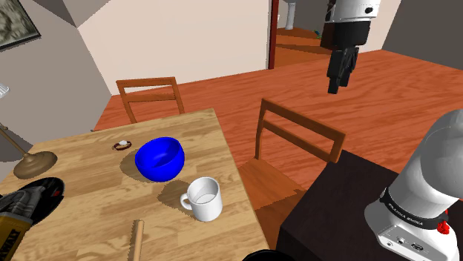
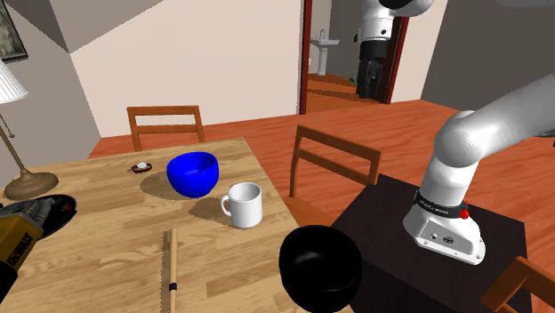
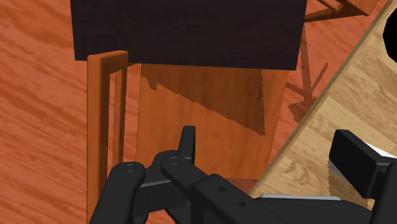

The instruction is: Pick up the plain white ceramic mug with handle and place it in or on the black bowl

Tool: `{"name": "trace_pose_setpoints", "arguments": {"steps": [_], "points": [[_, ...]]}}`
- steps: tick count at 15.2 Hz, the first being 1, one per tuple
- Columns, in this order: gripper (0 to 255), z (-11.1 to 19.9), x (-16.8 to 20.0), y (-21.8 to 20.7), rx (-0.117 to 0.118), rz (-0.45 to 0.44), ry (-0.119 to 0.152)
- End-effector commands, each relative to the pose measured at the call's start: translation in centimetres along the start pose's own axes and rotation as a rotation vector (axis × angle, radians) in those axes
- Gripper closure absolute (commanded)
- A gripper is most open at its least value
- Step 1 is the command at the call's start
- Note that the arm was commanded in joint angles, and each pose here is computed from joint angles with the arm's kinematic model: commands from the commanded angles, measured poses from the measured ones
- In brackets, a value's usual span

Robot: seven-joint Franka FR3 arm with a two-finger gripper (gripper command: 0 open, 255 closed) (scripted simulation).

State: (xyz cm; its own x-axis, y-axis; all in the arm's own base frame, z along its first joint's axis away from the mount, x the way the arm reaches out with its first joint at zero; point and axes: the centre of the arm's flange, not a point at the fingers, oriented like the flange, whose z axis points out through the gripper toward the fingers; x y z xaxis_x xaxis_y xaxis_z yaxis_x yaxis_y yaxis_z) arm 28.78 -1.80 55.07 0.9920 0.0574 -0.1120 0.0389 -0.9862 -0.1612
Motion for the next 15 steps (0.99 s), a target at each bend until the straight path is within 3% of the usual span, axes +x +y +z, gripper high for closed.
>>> {"name": "trace_pose_setpoints", "arguments": {"steps": [1,15], "points": [[0,0.0,0.0,0.0,0.000,0.000,0.000],[0,10.2,8.7,-13.5,-0.060,0.023,0.015]]}}
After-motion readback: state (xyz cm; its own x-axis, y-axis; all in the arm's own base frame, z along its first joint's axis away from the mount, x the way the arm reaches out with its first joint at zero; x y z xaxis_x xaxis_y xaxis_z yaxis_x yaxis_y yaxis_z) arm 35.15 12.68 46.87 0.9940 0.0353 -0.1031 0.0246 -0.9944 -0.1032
